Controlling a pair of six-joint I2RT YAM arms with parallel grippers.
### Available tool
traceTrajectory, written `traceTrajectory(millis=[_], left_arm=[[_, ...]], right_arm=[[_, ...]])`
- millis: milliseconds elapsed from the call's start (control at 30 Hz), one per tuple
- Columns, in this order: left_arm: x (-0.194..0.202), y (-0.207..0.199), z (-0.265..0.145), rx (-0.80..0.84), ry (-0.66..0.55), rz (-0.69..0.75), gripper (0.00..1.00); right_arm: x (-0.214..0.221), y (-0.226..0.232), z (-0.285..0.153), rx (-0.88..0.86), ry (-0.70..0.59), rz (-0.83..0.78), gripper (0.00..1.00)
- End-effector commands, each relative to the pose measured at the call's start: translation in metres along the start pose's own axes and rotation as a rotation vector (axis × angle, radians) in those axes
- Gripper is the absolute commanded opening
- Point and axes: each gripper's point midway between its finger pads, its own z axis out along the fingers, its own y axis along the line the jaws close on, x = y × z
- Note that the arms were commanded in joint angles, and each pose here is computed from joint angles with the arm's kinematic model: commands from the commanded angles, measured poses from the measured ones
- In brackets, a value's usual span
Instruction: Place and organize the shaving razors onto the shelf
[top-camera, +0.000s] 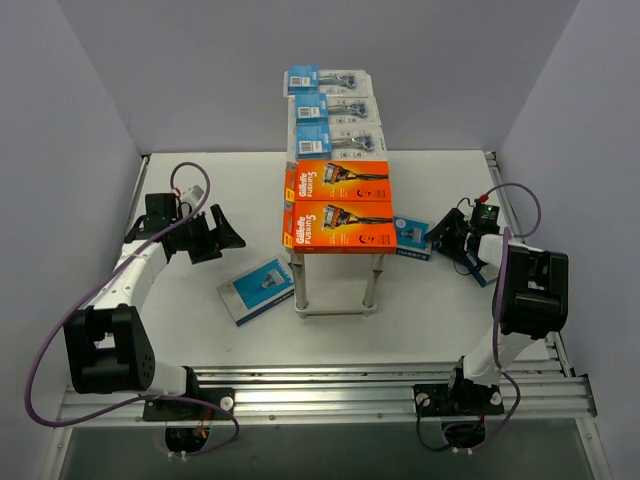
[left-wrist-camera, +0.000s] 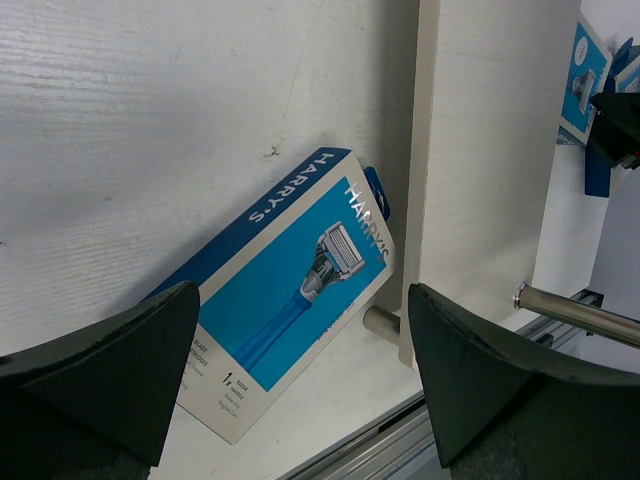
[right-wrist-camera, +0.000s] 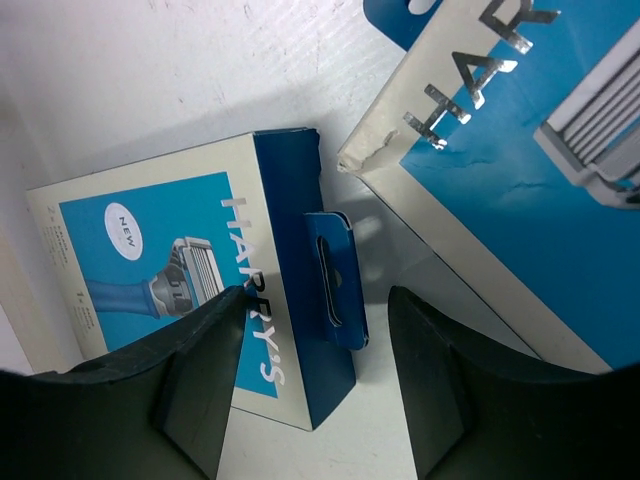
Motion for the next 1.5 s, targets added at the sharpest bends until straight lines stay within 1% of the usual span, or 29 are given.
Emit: traceTrajectory(millis=[0,167,200,267,300,367,400,500,567,600,667,933,1100,1367,1400,1467], left_arm=[[-0.009,-0.009,0.001,0.039,-0.027,0.024,0.94],[-0.008,-0.008,0.002,0.040,-0.022,0.020,0.94],[-0.008,-0.008,0.002,0.042,-0.024,0.020,0.94],[-0.008,-0.011,0.003,0.054,-0.023,0.024,0.94],[-0.008,-0.011,0.003,0.054,-0.023,0.024,0.94],[-0.007,-0.011,0.004,0.055,-0.019,0.024,0.94],[-0.007,-0.011,0.004,0.056,-0.018,0.021,0.94],[-0.007,-0.013,0.003,0.065,-0.018,0.021,0.94],[-0.007,-0.013,0.003,0.068,-0.017,0.021,0.94],[-0.007,-0.014,0.003,0.070,-0.018,0.020,0.94],[-0.008,-0.016,0.001,0.072,-0.024,0.024,0.94],[-0.009,-0.022,-0.006,0.081,-0.047,0.051,0.94],[-0.011,-0.026,-0.011,0.087,-0.063,0.064,0.94],[-0.014,-0.028,-0.020,0.070,-0.091,0.084,0.94],[-0.015,-0.027,-0.020,0.068,-0.092,0.084,0.94],[-0.015,-0.028,-0.022,0.066,-0.098,0.091,0.94]], right_arm=[[0.005,-0.011,0.008,0.031,0.029,0.017,0.53],[0.007,-0.008,0.012,0.008,0.039,0.022,0.44],[0.007,-0.009,0.013,0.008,0.040,0.023,0.41],[0.009,-0.009,0.015,0.004,0.043,0.025,0.39],[0.009,-0.009,0.015,0.003,0.046,0.026,0.34],[0.011,-0.010,0.015,0.004,0.052,0.026,0.29],[0.010,-0.009,0.014,0.003,0.049,0.024,0.24],[0.008,-0.007,0.010,0.007,0.045,0.015,0.18],[0.006,-0.005,0.006,0.009,0.042,0.010,0.11],[0.004,-0.004,0.004,0.007,0.040,0.006,0.05],[-0.001,0.002,-0.003,0.000,0.029,0.002,0.00],[-0.019,0.019,-0.038,0.010,-0.027,-0.037,0.00],[-0.022,0.023,-0.052,0.011,-0.041,-0.054,0.00],[-0.032,0.037,-0.077,-0.011,-0.112,-0.031,0.00],[-0.028,0.035,-0.080,0.003,-0.098,-0.020,0.00],[-0.032,0.040,-0.088,-0.006,-0.118,-0.023,0.00]])
